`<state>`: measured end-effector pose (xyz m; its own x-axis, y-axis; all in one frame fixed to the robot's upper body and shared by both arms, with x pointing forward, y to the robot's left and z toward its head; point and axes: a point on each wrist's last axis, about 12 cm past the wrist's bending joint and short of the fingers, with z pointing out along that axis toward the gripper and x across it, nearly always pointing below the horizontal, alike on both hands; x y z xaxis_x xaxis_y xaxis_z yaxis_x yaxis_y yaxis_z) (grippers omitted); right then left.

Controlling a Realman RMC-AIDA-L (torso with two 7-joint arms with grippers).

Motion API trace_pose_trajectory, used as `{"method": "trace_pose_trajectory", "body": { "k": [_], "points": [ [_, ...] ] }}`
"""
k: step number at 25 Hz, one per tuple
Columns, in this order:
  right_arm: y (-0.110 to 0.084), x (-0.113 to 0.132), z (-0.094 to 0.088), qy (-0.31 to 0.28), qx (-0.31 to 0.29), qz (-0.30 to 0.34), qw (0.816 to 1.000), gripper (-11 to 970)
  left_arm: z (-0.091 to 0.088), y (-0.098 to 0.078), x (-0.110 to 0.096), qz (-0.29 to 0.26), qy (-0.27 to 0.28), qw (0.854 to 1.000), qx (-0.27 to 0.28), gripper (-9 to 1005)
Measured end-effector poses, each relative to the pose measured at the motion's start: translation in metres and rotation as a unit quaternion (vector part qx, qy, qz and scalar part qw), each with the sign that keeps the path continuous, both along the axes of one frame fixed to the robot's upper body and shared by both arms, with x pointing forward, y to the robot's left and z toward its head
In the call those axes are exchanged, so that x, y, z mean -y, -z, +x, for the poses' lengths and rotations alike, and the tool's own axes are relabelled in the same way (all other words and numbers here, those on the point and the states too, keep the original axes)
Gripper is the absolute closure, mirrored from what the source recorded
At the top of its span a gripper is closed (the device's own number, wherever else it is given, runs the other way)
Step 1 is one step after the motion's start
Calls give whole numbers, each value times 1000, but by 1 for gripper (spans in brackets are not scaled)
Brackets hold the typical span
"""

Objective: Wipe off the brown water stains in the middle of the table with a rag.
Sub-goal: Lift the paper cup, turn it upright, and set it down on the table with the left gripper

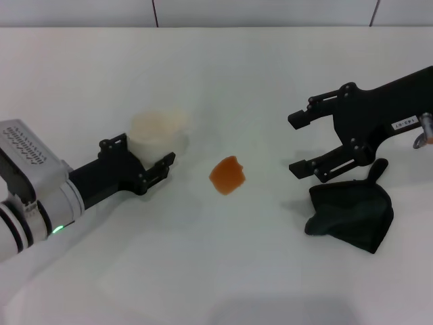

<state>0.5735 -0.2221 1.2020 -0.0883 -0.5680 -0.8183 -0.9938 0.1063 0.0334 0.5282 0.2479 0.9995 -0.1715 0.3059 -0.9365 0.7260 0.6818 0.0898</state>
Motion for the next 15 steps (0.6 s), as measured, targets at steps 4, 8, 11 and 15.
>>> {"method": "trace_pose_trajectory", "body": {
  "k": [4, 8, 11, 15],
  "points": [
    [1, 1, 0, 1, -3, 1, 1000, 162, -5, 4, -1, 1, -2, 1000, -7, 391],
    [2, 2, 0, 4, -5, 2, 1000, 163, -10, 7, -3, 2, -4, 1000, -8, 391],
    [2, 2, 0, 4, -5, 1, 1000, 164, -11, 7, -4, 1, -4, 1000, -10, 380],
    [2, 1, 0, 2, -6, 0, 1000, 165, -11, 7, -4, 2, -6, 1000, -10, 330]
  ]
}}
